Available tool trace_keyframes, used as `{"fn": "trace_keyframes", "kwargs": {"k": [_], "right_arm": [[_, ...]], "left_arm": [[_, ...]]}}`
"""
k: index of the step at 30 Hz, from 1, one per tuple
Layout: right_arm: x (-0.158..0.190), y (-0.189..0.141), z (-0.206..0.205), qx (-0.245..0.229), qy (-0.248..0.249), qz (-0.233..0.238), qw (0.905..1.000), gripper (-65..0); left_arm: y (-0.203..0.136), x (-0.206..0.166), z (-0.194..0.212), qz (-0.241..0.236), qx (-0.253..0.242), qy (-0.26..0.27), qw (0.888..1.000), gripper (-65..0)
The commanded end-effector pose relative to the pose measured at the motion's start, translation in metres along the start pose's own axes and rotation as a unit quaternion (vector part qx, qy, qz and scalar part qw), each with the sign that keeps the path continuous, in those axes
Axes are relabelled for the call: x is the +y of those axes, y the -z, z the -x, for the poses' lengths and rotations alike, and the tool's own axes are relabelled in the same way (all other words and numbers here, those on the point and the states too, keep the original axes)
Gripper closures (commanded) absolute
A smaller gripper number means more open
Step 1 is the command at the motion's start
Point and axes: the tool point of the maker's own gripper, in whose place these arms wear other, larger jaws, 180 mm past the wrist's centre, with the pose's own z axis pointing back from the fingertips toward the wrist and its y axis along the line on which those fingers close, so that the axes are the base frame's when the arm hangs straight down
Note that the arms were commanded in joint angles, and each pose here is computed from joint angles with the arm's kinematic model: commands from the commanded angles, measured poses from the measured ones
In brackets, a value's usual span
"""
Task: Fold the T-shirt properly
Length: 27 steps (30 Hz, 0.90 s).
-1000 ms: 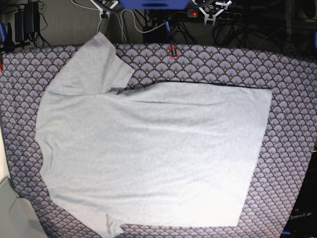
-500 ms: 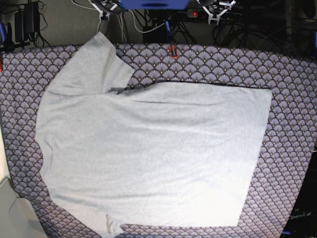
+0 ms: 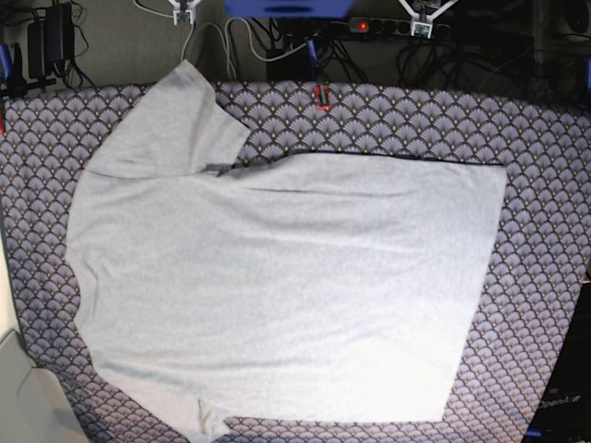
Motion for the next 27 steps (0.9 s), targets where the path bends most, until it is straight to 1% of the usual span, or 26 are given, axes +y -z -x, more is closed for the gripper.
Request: {"fn": "trace_keyframes", "kwargs": {"k": [1, 3, 5, 8, 10, 12, 15, 20, 25, 27], "right_arm": [[-0.001, -0.006, -0.001, -0.014, 0.0, -0.001, 0.9999, 0.0], [-0.002, -0.016, -0.008, -0.029, -0.001, 0.0, 0.9996, 0.0], [-0.003, -0.023, -0.015, -0.032, -0.002, 0.0, 0.9995, 0.0], [-0.009, -0.037, -0.031, -0.048, 0.005, 0.008, 0.9988, 0.0], [-0.02, -0.049, -0.043, -0.07, 0.017, 0.02, 0.9972, 0.0], [-0.028, -0.065, -0.057, -0.101, 0.028, 0.031, 0.994, 0.0], [-0.036, -0.087, -0.075, -0.138, 0.028, 0.041, 0.9892, 0.0], [-0.04, -0.119, -0.088, -0.174, 0.018, 0.045, 0.9836, 0.0], [-0.041, -0.159, -0.107, -0.218, 0.01, 0.047, 0.9747, 0.0], [-0.041, -0.178, -0.123, -0.246, 0.008, 0.047, 0.9681, 0.0]], "left_arm": [[-0.004, -0.003, -0.005, 0.005, -0.007, -0.001, 1.0, -0.3], [-0.008, 0.003, -0.016, 0.001, -0.011, 0.003, 1.0, -0.3], [-0.013, 0.002, -0.028, 0.002, -0.021, 0.005, 1.0, -0.3], [-0.026, 0.0, -0.043, 0.004, -0.052, 0.008, 0.999, -0.3], [-0.038, -0.003, -0.055, 0.007, -0.079, 0.01, 0.997, -0.3], [-0.054, -0.007, -0.068, 0.012, -0.108, 0.012, 0.994, -0.3], [-0.077, -0.012, -0.084, 0.018, -0.145, 0.014, 0.989, -0.3], [-0.111, -0.018, -0.094, 0.024, -0.185, 0.015, 0.982, -0.3], [-0.15, 0.007, -0.108, -0.005, -0.229, -0.005, 0.973, -0.3], [-0.168, 0.016, -0.118, -0.015, -0.252, -0.007, 0.967, -0.3]]}}
